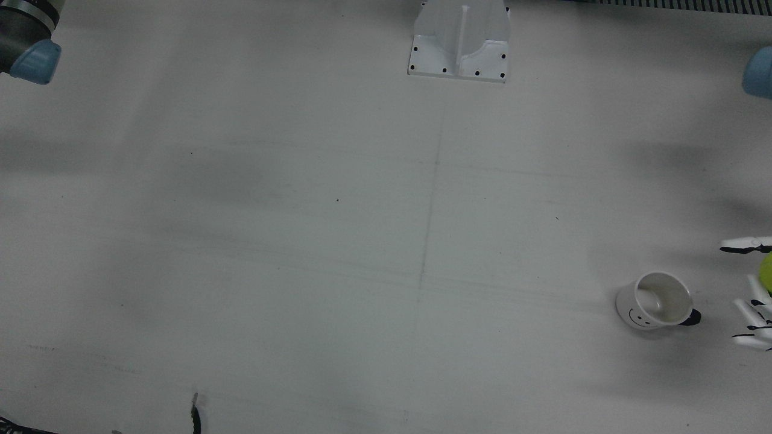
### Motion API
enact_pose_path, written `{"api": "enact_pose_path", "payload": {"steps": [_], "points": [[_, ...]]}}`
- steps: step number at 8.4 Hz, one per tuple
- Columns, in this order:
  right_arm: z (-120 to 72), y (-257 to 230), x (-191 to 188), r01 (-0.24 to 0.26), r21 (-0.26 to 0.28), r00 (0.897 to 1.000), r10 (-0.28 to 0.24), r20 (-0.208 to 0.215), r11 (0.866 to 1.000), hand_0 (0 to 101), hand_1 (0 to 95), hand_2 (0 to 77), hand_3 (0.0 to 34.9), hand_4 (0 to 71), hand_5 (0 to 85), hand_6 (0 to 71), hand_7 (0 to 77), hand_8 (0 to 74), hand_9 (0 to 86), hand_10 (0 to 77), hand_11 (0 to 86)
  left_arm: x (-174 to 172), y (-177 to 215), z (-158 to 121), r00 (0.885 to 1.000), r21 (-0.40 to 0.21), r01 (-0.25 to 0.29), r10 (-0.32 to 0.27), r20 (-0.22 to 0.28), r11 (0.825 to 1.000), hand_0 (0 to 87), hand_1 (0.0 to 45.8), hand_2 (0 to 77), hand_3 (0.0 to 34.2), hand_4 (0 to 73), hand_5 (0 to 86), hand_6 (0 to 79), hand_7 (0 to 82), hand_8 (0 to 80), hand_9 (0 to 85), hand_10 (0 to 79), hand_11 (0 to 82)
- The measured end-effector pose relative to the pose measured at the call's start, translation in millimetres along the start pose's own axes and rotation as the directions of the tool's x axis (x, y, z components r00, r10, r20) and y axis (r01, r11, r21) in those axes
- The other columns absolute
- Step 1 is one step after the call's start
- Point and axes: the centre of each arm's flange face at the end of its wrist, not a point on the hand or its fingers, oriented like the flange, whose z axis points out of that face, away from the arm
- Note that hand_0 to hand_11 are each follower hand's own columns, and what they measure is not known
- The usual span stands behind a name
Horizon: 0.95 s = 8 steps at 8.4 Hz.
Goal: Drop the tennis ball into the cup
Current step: 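Carry the yellow-green tennis ball with the left hand over the white cup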
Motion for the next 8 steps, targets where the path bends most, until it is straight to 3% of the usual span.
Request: {"api": "enact_pose_path", "payload": {"steps": [3,5,6,8], "points": [[0.3,0,0,0.0,-0.001,1.0,0.0,0.0,1.0,0,0.5,0.5,0.0,0.0,0.0,0.0,0.0,0.0,0.0,0.0,0.5,-18,5,6,0.999,-0.015,-0.034,0.035,0.024,0.999,79.9,32.2,12.0,0.0,21.8,25.1,68.7,42.5,38.7,45.8,16.4,27.3],[0.4,0,0,0.0,-0.001,1.0,0.0,0.0,1.0,0,0.5,0.5,0.0,0.0,0.0,0.0,0.0,0.0,0.0,0.0,0.5,-34,-1,11,0.999,-0.012,-0.04,0.04,0.034,0.999,80.0,32.2,12.0,0.0,21.8,25.1,68.7,42.5,38.7,45.8,16.4,26.7],[0.4,1,0,0.0,-0.001,1.0,0.0,0.0,1.0,0,0.5,0.5,0.0,0.0,0.0,0.0,0.0,0.0,0.0,0.0,0.5,-39,-7,14,0.999,-0.007,-0.041,0.041,0.033,0.999,79.9,30.0,13.1,0.0,22.4,25.6,68.7,42.5,37.6,45.3,16.4,26.7],[0.3,0,0,0.0,-0.001,1.0,0.0,0.0,1.0,0,0.5,0.5,0.0,0.0,0.0,0.0,0.0,0.0,0.0,0.0,0.5,-51,-15,20,0.998,-0.004,-0.044,0.044,0.042,0.999,79.9,31.1,11.4,0.0,21.8,25.1,69.3,43.1,37.6,45.3,16.4,27.3]]}}
